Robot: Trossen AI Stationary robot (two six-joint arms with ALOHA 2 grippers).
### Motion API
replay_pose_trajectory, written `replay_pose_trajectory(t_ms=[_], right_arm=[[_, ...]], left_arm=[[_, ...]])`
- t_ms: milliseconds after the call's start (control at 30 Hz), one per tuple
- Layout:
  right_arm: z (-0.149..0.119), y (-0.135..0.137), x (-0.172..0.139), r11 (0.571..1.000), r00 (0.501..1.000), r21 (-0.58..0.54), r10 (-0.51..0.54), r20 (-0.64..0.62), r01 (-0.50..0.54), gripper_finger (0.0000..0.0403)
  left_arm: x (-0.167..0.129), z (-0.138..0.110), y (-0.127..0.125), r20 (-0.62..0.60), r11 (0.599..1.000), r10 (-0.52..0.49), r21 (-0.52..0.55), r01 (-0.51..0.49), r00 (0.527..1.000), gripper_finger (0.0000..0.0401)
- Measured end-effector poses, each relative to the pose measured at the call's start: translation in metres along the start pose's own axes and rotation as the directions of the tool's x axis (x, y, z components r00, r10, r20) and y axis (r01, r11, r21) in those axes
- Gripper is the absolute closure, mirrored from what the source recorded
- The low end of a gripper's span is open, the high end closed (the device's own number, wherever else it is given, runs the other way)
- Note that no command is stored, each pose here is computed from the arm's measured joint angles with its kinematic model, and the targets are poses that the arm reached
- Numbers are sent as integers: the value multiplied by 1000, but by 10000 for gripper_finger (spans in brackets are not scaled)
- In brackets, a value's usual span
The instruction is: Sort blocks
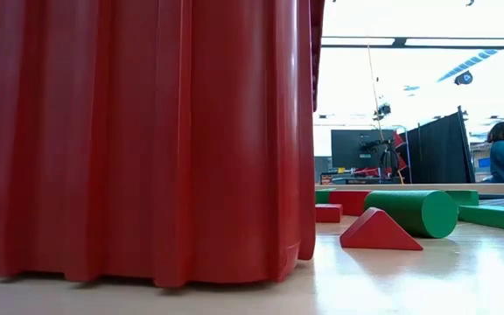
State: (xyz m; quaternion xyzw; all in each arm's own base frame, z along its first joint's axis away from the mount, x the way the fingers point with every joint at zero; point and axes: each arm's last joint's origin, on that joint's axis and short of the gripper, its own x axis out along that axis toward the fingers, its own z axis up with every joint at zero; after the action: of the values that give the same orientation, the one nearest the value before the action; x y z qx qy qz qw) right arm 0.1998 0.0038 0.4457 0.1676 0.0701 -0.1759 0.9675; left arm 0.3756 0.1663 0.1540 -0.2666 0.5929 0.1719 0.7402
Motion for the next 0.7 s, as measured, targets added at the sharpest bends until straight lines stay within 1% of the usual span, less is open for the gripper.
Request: replay_pose_trajectory(t_ms=[133, 367, 500, 533, 600, 700], right_arm=[[0, 0, 0, 1000, 1000, 0, 0, 0, 0, 403], [0, 0, 0, 1000, 1000, 8, 1, 0, -1, 403], [0, 0, 0, 1000, 1000, 10, 1, 0, -1, 403], [0, 0, 0, 1000, 1000, 10, 1, 0, -1, 403], [0, 0, 0, 1000, 1000, 14, 0, 0, 0, 403], [0, 0, 0, 1000, 1000, 16, 0, 1, 0, 403]], left_arm=[[-3, 7, -2, 50, 1000, -14, -2, 14, 999, 91], [-3, 8, -3, 63, 999, -17, -33, 19, 998, 91], [-2, 8, -2, 63, 999, 4, -35, -2, 998, 94], [-2, 8, -2, 62, 999, 6, -35, -4, 998, 102], [-2, 7, -2, 57, 999, 10, -36, -8, 998, 136], [-2, 7, -2, 56, 1000, 9, -30, -8, 998, 224]])
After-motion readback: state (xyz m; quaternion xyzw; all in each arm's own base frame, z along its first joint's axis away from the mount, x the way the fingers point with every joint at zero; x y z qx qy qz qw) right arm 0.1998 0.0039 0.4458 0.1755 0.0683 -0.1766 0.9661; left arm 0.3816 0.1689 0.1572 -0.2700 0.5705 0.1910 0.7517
